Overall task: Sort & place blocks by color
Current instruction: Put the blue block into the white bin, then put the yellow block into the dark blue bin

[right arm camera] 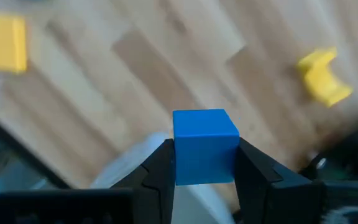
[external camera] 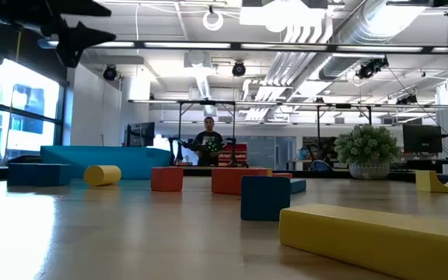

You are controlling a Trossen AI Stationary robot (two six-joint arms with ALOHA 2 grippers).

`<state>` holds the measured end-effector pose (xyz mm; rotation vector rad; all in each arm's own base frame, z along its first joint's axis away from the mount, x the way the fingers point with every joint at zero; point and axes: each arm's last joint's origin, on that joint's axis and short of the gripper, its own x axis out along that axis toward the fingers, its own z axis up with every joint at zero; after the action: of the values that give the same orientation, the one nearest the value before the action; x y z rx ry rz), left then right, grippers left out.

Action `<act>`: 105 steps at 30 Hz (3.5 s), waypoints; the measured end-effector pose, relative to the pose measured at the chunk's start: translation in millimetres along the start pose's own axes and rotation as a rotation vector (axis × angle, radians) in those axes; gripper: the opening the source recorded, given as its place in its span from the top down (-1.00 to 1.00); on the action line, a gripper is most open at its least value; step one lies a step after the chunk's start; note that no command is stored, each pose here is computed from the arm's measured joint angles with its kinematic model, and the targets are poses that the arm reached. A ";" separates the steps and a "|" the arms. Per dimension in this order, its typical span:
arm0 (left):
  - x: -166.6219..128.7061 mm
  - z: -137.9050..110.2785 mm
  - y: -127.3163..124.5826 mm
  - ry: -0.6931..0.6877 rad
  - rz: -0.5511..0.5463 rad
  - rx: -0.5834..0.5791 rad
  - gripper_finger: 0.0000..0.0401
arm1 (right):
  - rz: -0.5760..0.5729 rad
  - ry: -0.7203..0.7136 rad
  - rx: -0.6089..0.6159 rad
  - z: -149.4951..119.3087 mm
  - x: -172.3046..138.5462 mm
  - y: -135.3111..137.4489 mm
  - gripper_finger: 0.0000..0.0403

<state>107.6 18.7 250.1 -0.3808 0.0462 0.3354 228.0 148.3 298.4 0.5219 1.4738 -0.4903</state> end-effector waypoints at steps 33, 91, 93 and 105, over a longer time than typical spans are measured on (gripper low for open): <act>25.8 -16.9 3.6 0.143 0.147 -0.033 -0.06 | -0.081 0.020 0.213 -129.0 86.4 77.6 0.49; 74.2 6.4 7.9 0.669 0.656 -0.466 -0.06 | -0.217 -0.326 0.251 -18.7 21.2 72.4 -0.05; 79.0 1.7 8.1 0.698 0.669 -0.475 -0.06 | -0.230 -0.362 0.204 -5.1 17.2 67.1 -0.05; 95.2 -20.3 3.6 0.780 0.749 -0.534 -0.06 | -0.354 -0.416 -0.072 64.6 -6.5 25.1 -0.05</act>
<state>196.7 44.0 219.9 -1.0108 0.8933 0.9290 294.3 129.2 307.4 0.0874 1.1759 -0.7704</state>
